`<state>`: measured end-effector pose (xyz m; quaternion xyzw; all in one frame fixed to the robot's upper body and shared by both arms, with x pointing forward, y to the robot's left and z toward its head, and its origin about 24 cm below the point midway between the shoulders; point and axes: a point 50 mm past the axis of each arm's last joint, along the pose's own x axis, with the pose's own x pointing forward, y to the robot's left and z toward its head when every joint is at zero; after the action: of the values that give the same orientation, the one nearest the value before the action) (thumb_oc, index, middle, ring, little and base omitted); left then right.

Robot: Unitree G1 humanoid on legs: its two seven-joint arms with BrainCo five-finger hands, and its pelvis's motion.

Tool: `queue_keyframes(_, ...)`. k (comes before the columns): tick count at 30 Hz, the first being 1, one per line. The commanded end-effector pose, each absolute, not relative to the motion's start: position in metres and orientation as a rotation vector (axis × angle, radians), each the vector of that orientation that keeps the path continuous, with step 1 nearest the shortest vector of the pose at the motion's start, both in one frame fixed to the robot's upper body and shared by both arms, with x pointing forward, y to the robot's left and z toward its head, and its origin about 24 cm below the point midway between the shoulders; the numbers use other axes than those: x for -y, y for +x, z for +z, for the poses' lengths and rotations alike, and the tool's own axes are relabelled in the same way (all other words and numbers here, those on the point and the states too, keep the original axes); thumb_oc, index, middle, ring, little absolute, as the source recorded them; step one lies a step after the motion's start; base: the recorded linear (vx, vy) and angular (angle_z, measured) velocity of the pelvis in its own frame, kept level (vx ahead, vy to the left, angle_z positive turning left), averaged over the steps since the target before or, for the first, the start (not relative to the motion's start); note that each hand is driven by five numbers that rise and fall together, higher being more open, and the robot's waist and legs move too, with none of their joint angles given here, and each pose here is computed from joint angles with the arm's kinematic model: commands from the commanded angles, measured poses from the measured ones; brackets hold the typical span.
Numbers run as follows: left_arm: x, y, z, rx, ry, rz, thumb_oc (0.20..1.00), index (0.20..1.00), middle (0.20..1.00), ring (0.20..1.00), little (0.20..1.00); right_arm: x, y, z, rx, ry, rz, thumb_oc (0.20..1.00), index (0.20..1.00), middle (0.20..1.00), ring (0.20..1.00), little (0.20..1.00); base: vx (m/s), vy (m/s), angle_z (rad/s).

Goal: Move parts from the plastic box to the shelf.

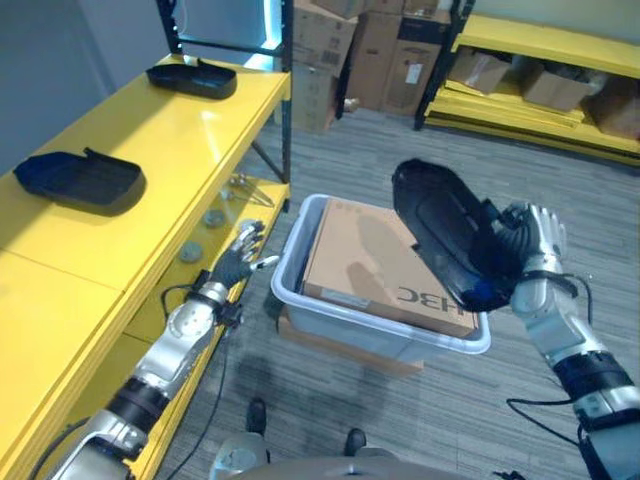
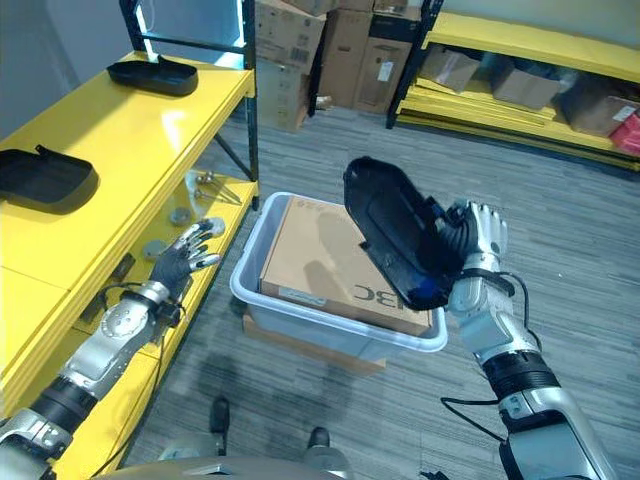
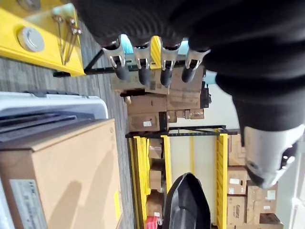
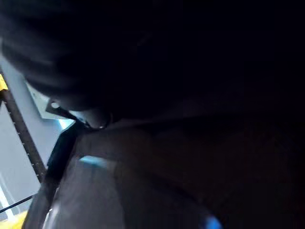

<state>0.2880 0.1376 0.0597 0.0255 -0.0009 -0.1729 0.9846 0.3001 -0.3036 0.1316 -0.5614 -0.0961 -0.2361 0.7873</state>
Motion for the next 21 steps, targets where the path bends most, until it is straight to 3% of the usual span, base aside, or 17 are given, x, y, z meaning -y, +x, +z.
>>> queue_keyframes(1, -0.115, 0.300, 0.072, 0.004, -0.037, -0.397, 1.000, 1.000, 1.000, 1.000, 1.000, 0.291, 0.315, 0.197, 0.536, -1.288, -0.583, 0.200, 0.200, 0.200, 0.200, 0.200, -0.01, -0.004, -0.06)
queue_keyframes(8, -0.067, 0.309, 0.085, -0.026, -0.208, -0.446, 1.000, 1.000, 1.000, 1.000, 1.000, 0.235, 0.321, 0.232, 0.832, -1.186, -0.505, 0.200, 0.200, 0.200, 0.200, 0.200, -0.01, -0.005, -0.11)
queue_keyframes(21, -0.045, 0.313, 0.102, -0.004, -0.265, -0.535, 1.000, 1.000, 1.000, 1.000, 1.000, 0.172, 0.321, 0.226, 0.961, -0.970, -0.301, 0.200, 0.200, 0.200, 0.200, 0.200, 0.00, 0.000, -0.01)
